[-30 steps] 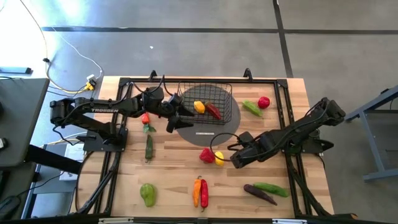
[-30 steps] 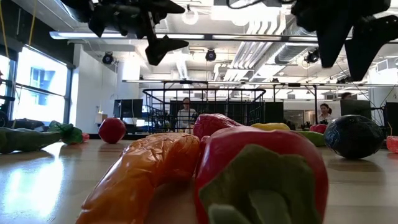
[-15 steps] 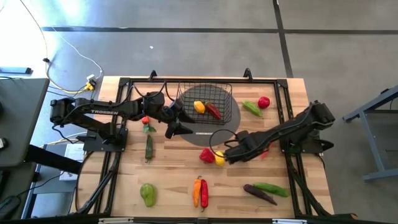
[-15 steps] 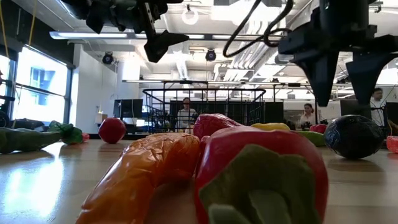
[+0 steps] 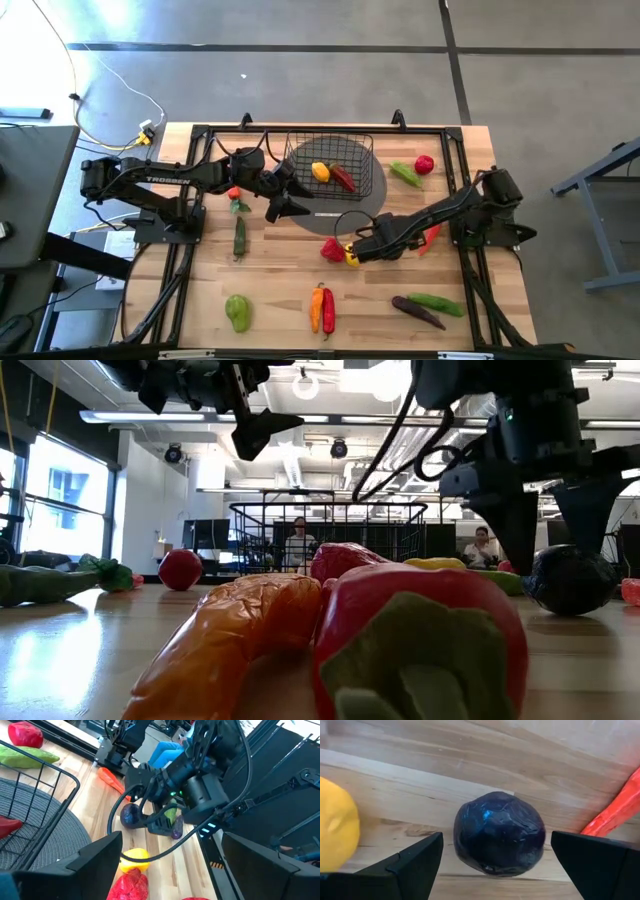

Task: Build produce basket
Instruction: Put the onion into the wire basket

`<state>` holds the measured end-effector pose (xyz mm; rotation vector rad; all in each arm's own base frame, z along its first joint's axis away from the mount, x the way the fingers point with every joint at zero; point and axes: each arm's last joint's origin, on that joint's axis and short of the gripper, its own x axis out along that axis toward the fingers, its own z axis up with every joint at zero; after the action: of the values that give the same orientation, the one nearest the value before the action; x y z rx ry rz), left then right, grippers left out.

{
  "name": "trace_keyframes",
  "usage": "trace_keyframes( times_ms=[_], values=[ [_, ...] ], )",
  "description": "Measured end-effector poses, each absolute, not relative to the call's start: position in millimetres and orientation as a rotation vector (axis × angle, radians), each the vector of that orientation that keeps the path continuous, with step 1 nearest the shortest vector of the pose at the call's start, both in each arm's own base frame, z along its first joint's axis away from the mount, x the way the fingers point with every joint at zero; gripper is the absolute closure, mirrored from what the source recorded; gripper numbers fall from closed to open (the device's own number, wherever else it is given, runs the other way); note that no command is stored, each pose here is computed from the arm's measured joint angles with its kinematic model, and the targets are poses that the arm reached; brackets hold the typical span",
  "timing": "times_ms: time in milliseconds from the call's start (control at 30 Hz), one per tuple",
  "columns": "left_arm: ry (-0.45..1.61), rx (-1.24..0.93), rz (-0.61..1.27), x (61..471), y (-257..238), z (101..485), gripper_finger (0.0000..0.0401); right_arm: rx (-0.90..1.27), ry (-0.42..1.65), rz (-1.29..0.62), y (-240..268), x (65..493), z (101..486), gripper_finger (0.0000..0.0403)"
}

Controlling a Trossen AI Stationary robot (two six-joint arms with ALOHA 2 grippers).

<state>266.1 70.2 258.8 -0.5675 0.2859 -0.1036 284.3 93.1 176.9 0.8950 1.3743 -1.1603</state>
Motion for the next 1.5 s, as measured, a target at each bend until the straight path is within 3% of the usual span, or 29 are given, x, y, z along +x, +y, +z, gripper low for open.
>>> trace_keyframes(
  times_ms=[267, 633, 1033, 1500],
  values=[
    [0.287, -0.568, -0.104, 266, 70, 259, 0.0069, 0.852, 1.394, -1.201, 94, 288, 163, 0.0057],
    [0.284, -0.569, -0.094, 265, 73, 259, 0.0068, 0.847, 1.399, -1.203, 95, 288, 161, 0.0165],
    [0.274, -0.573, -0.058, 263, 82, 259, 0.0068, 0.927, 1.249, -1.064, 98, 277, 204, 0.0169],
    [0.274, -0.574, -0.059, 263, 81, 259, 0.0068, 0.905, 0.783, -0.764, 71, 263, 284, 0.0166]
  ],
)
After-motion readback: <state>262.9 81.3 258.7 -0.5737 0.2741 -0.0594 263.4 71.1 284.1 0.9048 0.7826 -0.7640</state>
